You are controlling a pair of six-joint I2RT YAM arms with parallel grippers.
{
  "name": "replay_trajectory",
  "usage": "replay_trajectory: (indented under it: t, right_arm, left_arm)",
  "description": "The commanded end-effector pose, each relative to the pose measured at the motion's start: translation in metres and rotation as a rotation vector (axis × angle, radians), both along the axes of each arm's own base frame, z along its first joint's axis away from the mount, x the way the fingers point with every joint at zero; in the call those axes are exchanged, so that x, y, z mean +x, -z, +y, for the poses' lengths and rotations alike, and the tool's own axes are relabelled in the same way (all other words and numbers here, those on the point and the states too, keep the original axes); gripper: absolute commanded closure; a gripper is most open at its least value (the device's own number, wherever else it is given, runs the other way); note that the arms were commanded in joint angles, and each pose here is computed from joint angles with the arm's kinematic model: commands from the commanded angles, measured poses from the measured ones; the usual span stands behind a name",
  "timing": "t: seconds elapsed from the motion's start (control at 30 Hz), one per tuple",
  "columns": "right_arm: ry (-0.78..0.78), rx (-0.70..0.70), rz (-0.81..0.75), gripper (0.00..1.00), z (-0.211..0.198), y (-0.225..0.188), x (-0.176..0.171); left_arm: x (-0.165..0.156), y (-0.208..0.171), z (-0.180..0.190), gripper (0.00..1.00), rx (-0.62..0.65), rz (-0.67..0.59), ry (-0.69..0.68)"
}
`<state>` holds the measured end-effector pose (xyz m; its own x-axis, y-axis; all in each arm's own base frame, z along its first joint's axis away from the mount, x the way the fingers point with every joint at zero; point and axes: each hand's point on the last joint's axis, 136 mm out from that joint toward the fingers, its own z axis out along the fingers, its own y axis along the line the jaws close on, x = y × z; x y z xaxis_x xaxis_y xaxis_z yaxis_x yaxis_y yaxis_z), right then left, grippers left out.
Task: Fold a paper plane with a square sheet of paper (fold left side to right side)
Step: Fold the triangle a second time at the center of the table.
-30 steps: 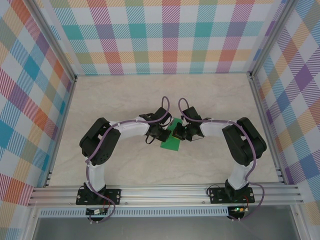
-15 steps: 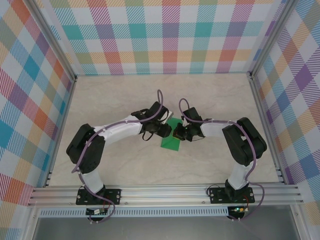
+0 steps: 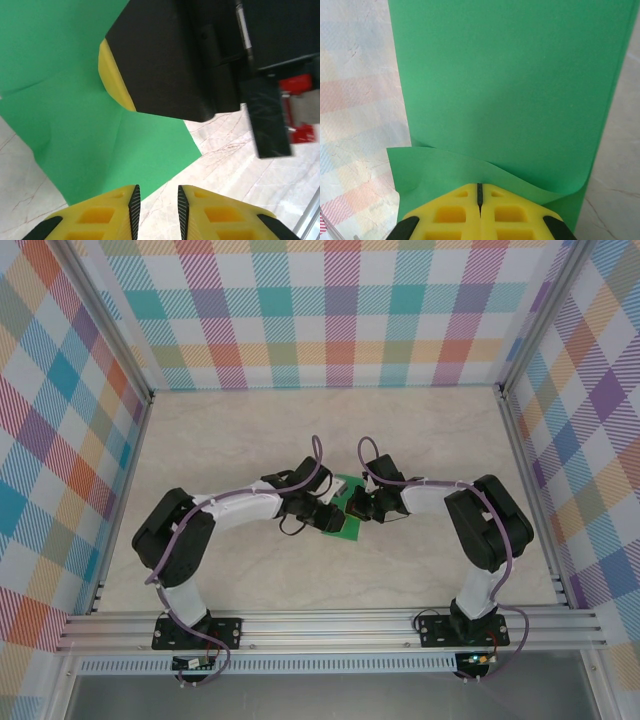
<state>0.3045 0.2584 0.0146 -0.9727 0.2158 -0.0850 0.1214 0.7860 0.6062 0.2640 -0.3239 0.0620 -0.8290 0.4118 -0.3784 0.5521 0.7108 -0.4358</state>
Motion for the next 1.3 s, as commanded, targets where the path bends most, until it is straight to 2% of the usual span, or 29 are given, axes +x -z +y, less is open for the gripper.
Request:
replay_trajectory:
  t: [0.0, 0.5, 1.27]
  right_arm:
    - [-0.006, -0.117, 0.088, 1.0, -0.021, 0.032, -0.023]
    - [-0.014, -0.122, 0.086, 1.0, -0.022, 0.03, -0.022]
    - [-0.021, -0.157, 0.103, 1.0, -0.027, 0.033, -0.025]
  left_arm:
    - [0.0, 0.008, 0.001, 0.73, -0.001, 0.019, -0.008]
    - [-0.004, 0.039, 0.023, 0.77, 0.099, 0.033, -0.052]
    - [-0.003, 0.052, 0.035, 0.8, 0.038, 0.073, -0.113]
